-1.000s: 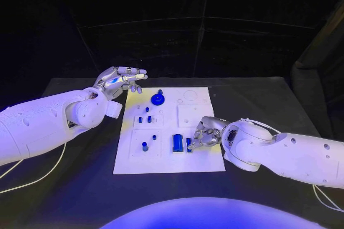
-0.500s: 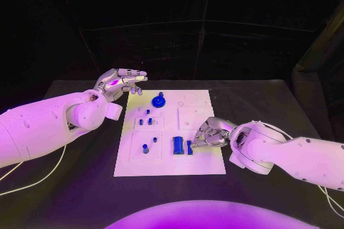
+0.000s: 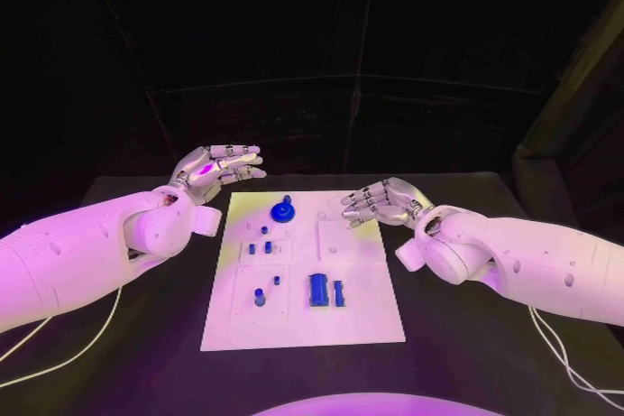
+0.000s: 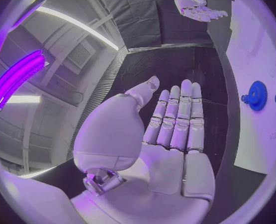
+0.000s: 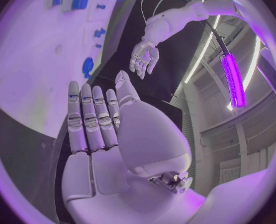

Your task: Assemble the parts on the task board

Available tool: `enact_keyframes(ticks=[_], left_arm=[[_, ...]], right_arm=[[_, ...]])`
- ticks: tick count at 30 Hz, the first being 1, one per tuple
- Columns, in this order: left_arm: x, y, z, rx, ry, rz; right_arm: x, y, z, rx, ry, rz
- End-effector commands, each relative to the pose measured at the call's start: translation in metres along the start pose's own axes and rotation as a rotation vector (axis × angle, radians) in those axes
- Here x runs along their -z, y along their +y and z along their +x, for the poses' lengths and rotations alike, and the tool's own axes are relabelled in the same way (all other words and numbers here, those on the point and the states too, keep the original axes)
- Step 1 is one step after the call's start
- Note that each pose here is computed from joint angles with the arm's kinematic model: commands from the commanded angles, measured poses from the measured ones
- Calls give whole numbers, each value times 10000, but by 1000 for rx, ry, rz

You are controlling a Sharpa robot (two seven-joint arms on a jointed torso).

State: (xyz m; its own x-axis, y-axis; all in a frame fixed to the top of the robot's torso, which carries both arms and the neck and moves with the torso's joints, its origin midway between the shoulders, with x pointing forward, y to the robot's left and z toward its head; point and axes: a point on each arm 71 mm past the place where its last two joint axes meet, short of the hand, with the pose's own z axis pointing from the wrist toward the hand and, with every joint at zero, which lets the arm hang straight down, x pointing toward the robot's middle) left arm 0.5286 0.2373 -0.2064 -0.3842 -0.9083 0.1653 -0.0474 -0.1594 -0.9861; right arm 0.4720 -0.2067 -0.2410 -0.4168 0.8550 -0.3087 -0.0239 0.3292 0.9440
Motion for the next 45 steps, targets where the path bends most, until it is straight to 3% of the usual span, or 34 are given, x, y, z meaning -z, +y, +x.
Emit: enact_keyframes(ticks=[1, 3, 6, 13, 14, 19, 25, 34, 40, 45], left_arm=[[-46, -15, -37, 37, -60, 33], [-89, 9, -36, 35, -90, 39], [-138, 63, -19, 31, -123, 47], [-175, 149, -13, 11, -180, 62], [-177, 183, 41, 19, -114, 17], [-156, 197, 64, 12, -125, 15], [-64, 246, 165, -16, -171, 9], [222, 303, 445, -99, -295, 6], [378, 291, 579, -140, -355, 11], [437, 281, 627, -155, -377, 14]], right_arm=[[-131, 28, -186, -206, -103, -107], [-248, 14, -301, -230, -158, -127], [-336, -4, -382, -253, -198, -141], [-457, -1, -354, -284, -199, -153], [-443, -38, -356, -224, -202, -108], [-420, -23, -328, -233, -215, -109], [-314, 40, -211, -268, -271, -107], [-28, 174, 47, -332, -386, -69], [53, 207, 112, -344, -412, -54], [56, 208, 113, -345, -413, -53]])
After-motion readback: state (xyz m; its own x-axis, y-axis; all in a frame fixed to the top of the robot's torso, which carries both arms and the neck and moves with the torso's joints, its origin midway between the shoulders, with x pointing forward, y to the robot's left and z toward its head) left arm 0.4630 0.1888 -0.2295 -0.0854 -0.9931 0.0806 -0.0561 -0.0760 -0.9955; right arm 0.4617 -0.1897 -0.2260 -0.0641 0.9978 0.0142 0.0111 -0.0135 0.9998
